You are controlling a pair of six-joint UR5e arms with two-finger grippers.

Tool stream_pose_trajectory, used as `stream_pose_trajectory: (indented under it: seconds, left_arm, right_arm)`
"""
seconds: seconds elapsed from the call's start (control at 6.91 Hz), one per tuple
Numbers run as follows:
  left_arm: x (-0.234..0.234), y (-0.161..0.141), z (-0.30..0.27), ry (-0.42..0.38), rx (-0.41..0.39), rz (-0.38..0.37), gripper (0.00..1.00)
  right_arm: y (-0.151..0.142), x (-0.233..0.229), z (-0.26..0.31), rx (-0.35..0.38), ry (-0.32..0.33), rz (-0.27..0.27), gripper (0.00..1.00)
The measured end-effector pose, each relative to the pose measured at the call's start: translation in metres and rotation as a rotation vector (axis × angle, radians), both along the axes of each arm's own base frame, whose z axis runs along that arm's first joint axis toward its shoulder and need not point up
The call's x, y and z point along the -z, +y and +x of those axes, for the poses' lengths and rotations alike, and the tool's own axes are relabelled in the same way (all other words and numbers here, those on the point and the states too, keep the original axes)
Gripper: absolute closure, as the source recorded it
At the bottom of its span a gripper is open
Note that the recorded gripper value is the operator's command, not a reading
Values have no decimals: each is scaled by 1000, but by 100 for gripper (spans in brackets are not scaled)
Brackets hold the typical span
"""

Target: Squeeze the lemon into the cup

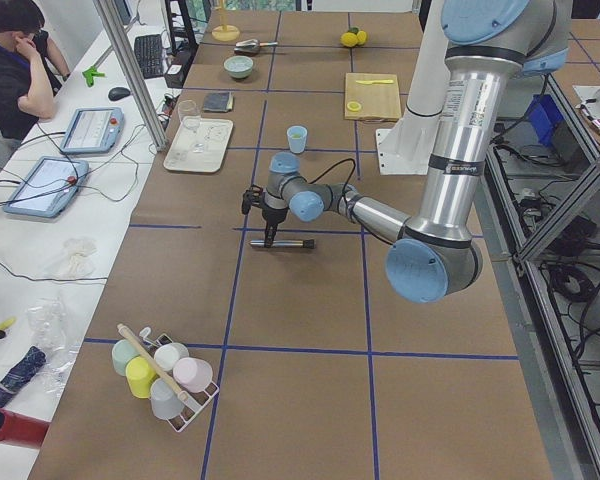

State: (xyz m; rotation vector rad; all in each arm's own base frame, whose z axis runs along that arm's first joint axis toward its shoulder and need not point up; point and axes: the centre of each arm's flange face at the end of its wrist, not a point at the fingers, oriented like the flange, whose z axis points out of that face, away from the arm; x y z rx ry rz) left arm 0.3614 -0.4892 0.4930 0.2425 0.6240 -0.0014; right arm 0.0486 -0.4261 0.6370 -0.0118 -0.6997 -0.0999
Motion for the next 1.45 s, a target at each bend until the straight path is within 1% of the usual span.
stream_pose_trajectory:
  seconds: [0.43, 0.72, 0.87, 1.01, 1.16, 1.3, 1.45]
  left_arm:
    - [6, 1, -1, 8, -9, 9, 0]
    - [23, 2, -7, 30, -8, 27, 0]
    - [35, 2, -19, 52, -29, 45, 0]
    - [40, -4, -51, 77, -79, 63, 0]
    - [32, -13, -100, 85, -130, 93, 0]
    - [13, -20, -157, 55, -171, 139, 0]
    - [-8, -27, -218, 1, -214, 174, 0]
  right_arm:
    - [-1, 1, 0, 0, 0, 2, 0]
    - [-1, 1, 0, 0, 0, 3, 0]
    - [-1, 1, 0, 0, 0, 3, 0]
    - [-1, 1, 0, 0, 0, 3, 0]
    - [-1, 0, 0, 0, 0, 1, 0]
    - [-1, -1, 0, 0, 0, -1, 0]
    - [-1, -2, 0, 0, 0, -3, 0]
